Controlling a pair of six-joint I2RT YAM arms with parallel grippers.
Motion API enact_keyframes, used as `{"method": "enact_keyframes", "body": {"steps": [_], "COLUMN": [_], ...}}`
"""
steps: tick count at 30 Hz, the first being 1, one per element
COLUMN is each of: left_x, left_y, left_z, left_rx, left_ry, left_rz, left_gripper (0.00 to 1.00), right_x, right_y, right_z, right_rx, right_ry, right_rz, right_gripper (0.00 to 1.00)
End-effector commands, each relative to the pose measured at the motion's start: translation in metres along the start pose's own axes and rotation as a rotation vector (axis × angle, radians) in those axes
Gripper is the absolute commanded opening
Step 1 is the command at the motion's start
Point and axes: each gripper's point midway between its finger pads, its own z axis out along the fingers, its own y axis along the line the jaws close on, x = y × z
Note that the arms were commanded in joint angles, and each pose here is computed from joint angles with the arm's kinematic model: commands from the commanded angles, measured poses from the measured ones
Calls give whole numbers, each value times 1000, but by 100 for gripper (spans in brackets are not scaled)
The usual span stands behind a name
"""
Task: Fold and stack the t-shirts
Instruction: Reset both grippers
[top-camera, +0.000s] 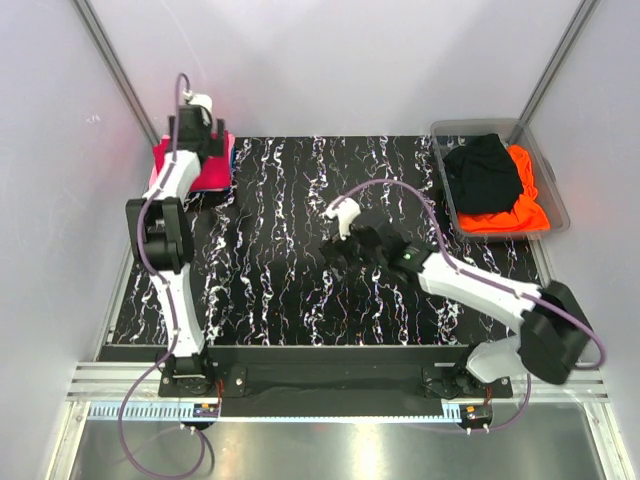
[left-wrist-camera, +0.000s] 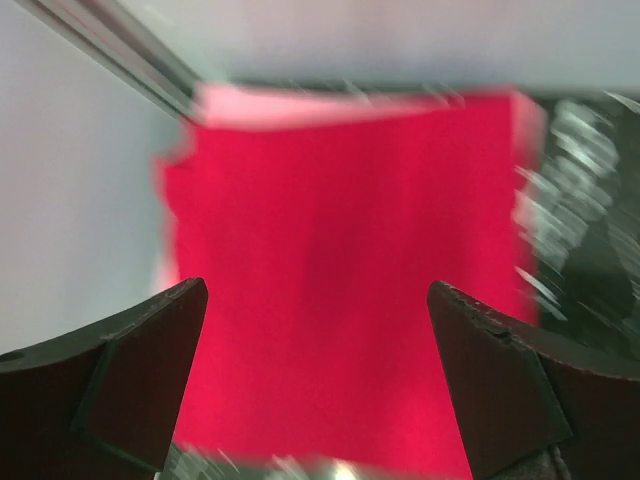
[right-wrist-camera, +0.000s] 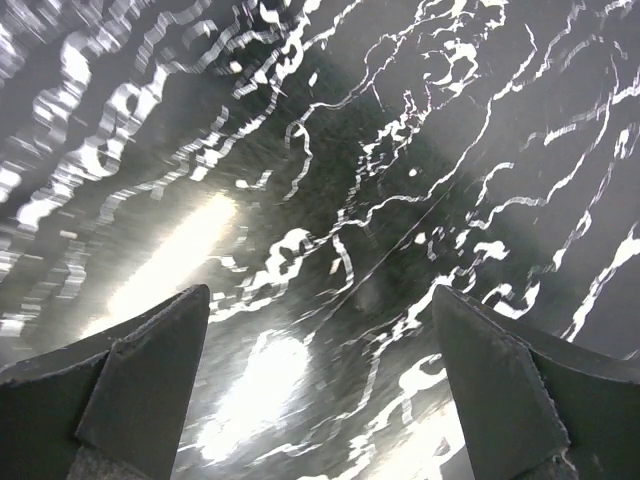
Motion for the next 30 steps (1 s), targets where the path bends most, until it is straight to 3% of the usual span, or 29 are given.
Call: {"method": "enact_keyframes", "body": {"steps": [1,2,5,6,8,9,12,13,14,15,16,18,23,29,30], "left_x": [-85,-59,-55,-21,-13,26,51,86,82,87,112,109,144,172,172], "left_y": [-58,-91,-147,-174,-201,-219,-246,-259,-253,-256,-260,-250,-221,-178,-177], "left_z": [-104,-118,-190,-205,-259,-277,-348,-363,-388,-404,-416,-450,-481,-496,-501], "left_rx": [154,223,435,541,673,762,953,1014,1073,1125,1185,1291,1414,1519,1539], "left_ry": [-195,-132,-124,-34,-19,88,146,189,147,178,170,144,74,-2,-5], "left_rz": [-138,-148,-219,-263,-305,-347,-431,-442,-481,-562,-593,-724,-914,-1260,-1249], "left_gripper": [99,99,99,99,99,99,99,99,99,99,99,99,99,99,99], "right_x": [-22,-19,-9,-5,7,10,32,38,50,55,68,93,141,163,162], "right_y": [-2,-4,-11,-10,-14,-16,-29,-32,-35,-37,-39,-42,-34,-16,-13], "right_z": [-26,-35,-54,-58,-72,-77,-96,-101,-109,-112,-113,-115,-105,-93,-93], "right_rx": [31,41,83,88,109,118,185,195,194,198,212,227,201,116,92], "right_ry": [-117,-134,-171,-179,-214,-236,-323,-346,-385,-414,-411,-432,-395,-329,-327], "right_rz": [237,266,390,457,533,627,831,877,933,1031,1086,1287,1605,1718,1713], "right_gripper": [100,100,100,100,100,100,100,100,100,100,100,100,100,100,100]}}
